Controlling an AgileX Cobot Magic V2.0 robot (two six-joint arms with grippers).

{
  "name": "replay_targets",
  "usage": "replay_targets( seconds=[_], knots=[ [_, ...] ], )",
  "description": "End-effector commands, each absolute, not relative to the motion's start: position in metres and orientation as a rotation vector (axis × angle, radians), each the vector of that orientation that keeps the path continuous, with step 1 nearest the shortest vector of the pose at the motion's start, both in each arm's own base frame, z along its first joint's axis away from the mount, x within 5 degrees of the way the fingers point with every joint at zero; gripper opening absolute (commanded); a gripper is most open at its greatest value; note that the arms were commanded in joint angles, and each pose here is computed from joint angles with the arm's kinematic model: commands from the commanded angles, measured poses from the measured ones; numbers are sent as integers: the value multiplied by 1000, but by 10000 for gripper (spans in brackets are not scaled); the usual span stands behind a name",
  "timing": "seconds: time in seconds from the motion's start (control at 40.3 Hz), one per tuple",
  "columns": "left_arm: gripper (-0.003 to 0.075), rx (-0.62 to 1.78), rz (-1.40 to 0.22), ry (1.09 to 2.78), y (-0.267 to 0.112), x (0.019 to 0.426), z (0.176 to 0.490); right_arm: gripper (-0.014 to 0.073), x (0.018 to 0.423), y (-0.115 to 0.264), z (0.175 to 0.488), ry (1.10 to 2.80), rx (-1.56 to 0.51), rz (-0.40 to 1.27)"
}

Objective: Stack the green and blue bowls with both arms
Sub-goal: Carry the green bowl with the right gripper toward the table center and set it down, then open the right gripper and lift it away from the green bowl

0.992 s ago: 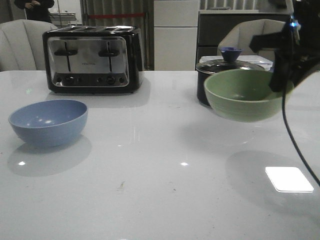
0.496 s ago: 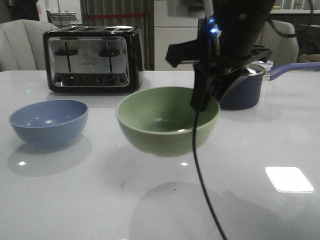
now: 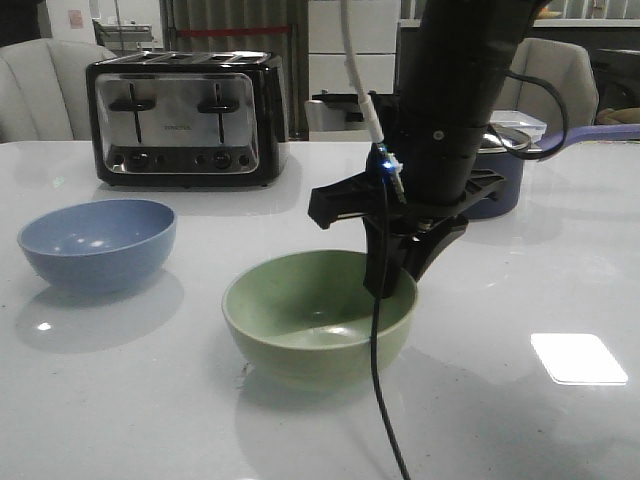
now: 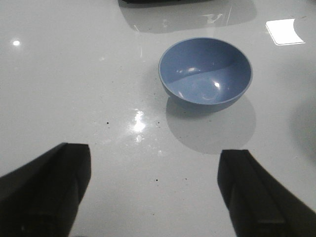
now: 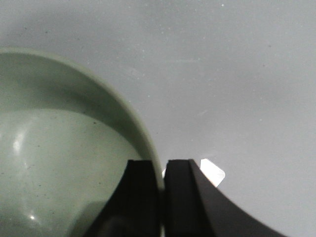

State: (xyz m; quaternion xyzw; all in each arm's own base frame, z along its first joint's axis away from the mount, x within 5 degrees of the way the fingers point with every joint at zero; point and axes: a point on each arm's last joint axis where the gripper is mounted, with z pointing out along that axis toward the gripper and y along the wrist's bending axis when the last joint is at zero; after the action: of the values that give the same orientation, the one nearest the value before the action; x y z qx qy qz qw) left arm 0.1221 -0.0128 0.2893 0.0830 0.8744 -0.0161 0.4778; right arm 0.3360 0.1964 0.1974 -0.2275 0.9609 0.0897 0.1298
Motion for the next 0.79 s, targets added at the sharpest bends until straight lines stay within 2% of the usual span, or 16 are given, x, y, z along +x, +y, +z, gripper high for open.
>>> replay_targets(
  seconds=[0.0, 0.05, 0.124, 0.322, 0.496, 0.769],
  knots=[
    [582, 185, -42, 2036, -13, 127, 304, 329, 338, 197, 228, 2676, -659, 282],
    [582, 185, -42, 2036, -13, 127, 304, 396, 338, 196, 232, 2663, -662, 278],
    [582, 185, -42, 2036, -13, 127, 304, 439, 335, 194, 241, 2642, -661, 279],
    [582, 185, -42, 2036, -13, 127, 304, 424, 315, 183, 284, 2504, -632, 313],
    [582, 185, -42, 2036, -13, 127, 304, 424, 272, 159, 318, 2351, -642, 325],
    [582, 185, -43, 2036, -13, 127, 304, 424, 196, 116, 334, 2230, -649, 332]
  ],
)
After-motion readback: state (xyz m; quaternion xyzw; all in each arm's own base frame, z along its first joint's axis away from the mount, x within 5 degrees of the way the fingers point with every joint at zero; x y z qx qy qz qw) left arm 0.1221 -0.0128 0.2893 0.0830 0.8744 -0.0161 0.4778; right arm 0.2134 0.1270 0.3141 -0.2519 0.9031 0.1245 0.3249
